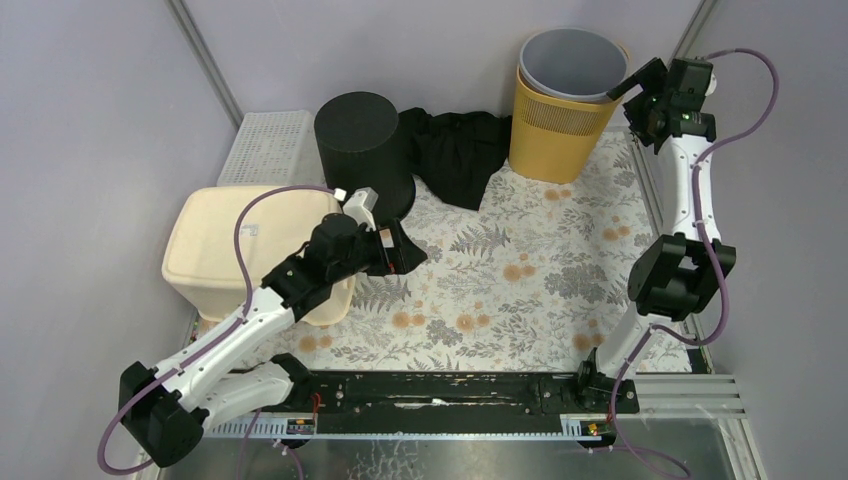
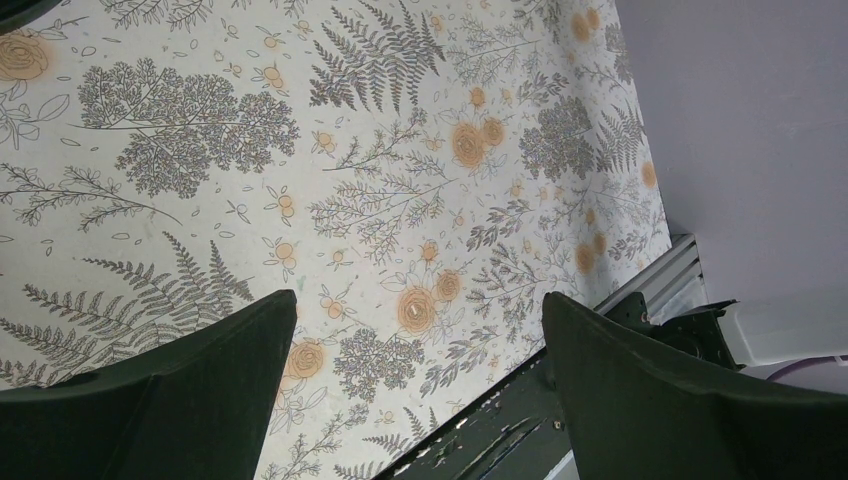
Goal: Turn the large container upside down
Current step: Move the container to the center of the board.
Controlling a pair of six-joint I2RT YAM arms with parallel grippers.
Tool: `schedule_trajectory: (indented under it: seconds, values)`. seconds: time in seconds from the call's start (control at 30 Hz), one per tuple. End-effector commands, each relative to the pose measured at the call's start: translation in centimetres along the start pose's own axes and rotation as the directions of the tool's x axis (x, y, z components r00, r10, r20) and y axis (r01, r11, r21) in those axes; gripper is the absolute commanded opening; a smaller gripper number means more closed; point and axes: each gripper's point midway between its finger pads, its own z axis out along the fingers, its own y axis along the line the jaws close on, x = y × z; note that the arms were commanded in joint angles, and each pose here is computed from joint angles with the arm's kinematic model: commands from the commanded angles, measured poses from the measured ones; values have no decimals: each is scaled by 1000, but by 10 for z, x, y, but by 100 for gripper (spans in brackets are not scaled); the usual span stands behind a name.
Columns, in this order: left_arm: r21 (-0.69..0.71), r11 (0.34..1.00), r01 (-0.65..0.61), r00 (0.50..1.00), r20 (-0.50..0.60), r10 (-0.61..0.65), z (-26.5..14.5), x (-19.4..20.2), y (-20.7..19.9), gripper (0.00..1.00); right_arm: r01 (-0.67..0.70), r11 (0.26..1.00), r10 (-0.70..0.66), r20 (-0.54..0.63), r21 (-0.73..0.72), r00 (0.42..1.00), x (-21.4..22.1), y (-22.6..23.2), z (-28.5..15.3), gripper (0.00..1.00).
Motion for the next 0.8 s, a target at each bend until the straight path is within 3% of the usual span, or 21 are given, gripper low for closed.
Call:
schedule_trajectory:
  seconds: [0.0,0.6,0.77]
  values:
    - [23,999,-22,999,25,21,1,-10,-9,100,20,987,-10,63,-161,998,-24,47,-31,100]
    - [-10,999,-48,999,24,48,6,-19,-7,100,-11,986,9,-17,-165,1000,-12,44,29,100]
    - [-6,999,-49,999,13,49,10,-18,-8,100,36,994,-41,-44,-105,998,-5,29,34,95]
